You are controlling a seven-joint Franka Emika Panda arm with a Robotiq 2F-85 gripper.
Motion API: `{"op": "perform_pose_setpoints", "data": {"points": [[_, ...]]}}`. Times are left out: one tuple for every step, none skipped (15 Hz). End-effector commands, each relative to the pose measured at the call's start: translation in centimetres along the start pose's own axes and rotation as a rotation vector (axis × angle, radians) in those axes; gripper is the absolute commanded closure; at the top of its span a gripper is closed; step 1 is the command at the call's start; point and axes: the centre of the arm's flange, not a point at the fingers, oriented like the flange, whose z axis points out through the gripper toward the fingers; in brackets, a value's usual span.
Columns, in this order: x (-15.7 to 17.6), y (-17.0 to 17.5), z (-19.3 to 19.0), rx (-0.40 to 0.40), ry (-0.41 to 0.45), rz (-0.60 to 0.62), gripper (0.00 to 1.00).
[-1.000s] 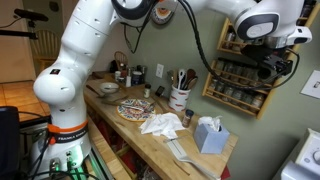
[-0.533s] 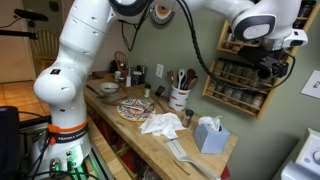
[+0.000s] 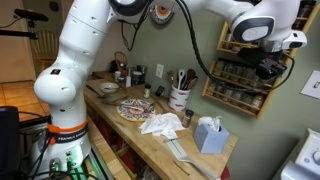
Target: Pick up the clear spice bottle with a black lid from the table and put it on the right side of the top shelf of the bottom spice rack
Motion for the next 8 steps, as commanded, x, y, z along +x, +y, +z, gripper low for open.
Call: {"op": "perform_pose_setpoints", "data": {"points": [[-0.9, -0.1, -0.7, -0.020, 0.010, -0.007, 0.69], [-0.8, -0.1, -0.9, -0.019, 0.014, -0.007, 0.69], [-0.7, 0.0, -1.0, -0.021, 0.018, -0.006, 0.69], [-0.6, 0.0, -1.2, -0.021, 0.022, -0.006, 0.69], [-0.4, 0.0, -1.4, -0.022, 0.029, -0.008, 0.69], [-0.3, 0.0, -1.5, -0.023, 0.034, -0.009, 0.69], [-0.1, 0.0, -1.7, -0.025, 0.041, -0.014, 0.69], [0.2, 0.0, -1.8, -0.027, 0.049, -0.022, 0.69]]}}
